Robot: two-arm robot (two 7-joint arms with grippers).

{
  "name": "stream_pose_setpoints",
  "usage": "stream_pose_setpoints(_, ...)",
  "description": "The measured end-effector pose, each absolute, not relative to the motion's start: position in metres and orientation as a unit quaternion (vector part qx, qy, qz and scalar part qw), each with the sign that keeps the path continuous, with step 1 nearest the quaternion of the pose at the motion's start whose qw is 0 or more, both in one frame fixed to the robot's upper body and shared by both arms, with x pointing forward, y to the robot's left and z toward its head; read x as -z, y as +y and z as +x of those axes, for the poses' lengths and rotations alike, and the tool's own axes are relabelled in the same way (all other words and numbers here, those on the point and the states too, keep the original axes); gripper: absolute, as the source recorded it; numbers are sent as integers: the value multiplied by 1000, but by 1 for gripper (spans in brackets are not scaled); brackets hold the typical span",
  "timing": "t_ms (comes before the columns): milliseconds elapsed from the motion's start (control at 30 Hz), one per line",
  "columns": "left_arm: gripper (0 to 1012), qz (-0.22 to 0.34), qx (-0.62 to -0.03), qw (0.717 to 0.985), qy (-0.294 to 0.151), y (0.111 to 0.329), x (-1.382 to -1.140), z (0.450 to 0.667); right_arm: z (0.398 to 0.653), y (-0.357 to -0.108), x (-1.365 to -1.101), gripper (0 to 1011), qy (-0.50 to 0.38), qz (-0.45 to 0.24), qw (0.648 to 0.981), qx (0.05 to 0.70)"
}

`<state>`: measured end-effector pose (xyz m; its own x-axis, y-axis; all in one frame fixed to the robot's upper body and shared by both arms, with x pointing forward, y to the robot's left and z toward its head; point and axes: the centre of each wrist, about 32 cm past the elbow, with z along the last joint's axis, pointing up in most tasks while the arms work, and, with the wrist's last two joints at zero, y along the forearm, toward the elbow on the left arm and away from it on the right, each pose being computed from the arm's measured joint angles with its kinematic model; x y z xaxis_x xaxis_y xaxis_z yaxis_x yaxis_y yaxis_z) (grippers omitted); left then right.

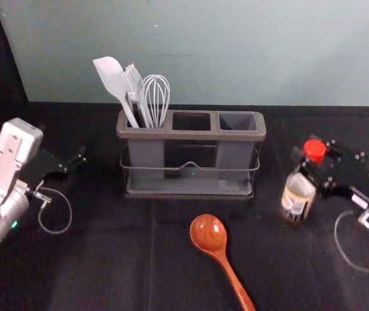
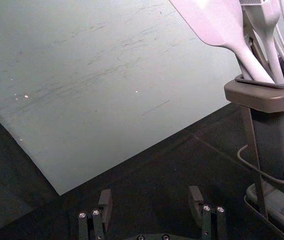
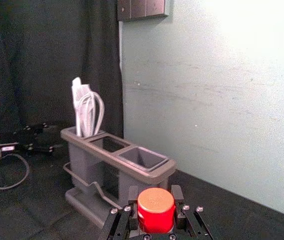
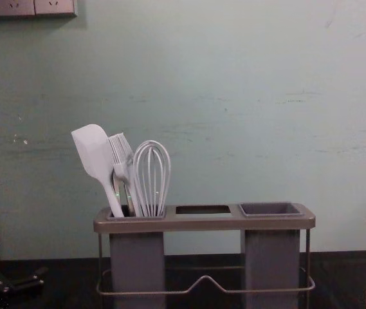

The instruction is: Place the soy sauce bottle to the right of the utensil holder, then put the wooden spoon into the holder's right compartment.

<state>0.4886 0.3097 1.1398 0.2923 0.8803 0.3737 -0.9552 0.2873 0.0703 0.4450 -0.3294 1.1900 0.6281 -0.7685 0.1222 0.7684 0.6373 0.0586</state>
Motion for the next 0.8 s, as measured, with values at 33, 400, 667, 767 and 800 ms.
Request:
stream_pose_setpoints(33, 1005, 141, -580, 791, -132, 310, -1140, 489, 448, -330, -1190, 396, -69, 1, 902, 426)
stream_pose_setpoints(400, 1005, 141, -580, 791, -132, 310, -1140, 489, 479, -334, -1190, 396, -61, 10, 900, 432)
stream_pose_setpoints(667, 1005, 141, -580, 791, -132, 310, -1140, 489, 495, -330, -1185, 396, -53, 12, 897, 439)
stream_pose_setpoints(767, 1005, 141, -580, 791, -132, 310, -1140, 489, 501, -328, -1184, 396, -52, 10, 896, 440)
stream_pose_setpoints(800, 1005, 141, -580, 791, -132, 310, -1140, 489, 503, -327, -1183, 396, -52, 10, 896, 440)
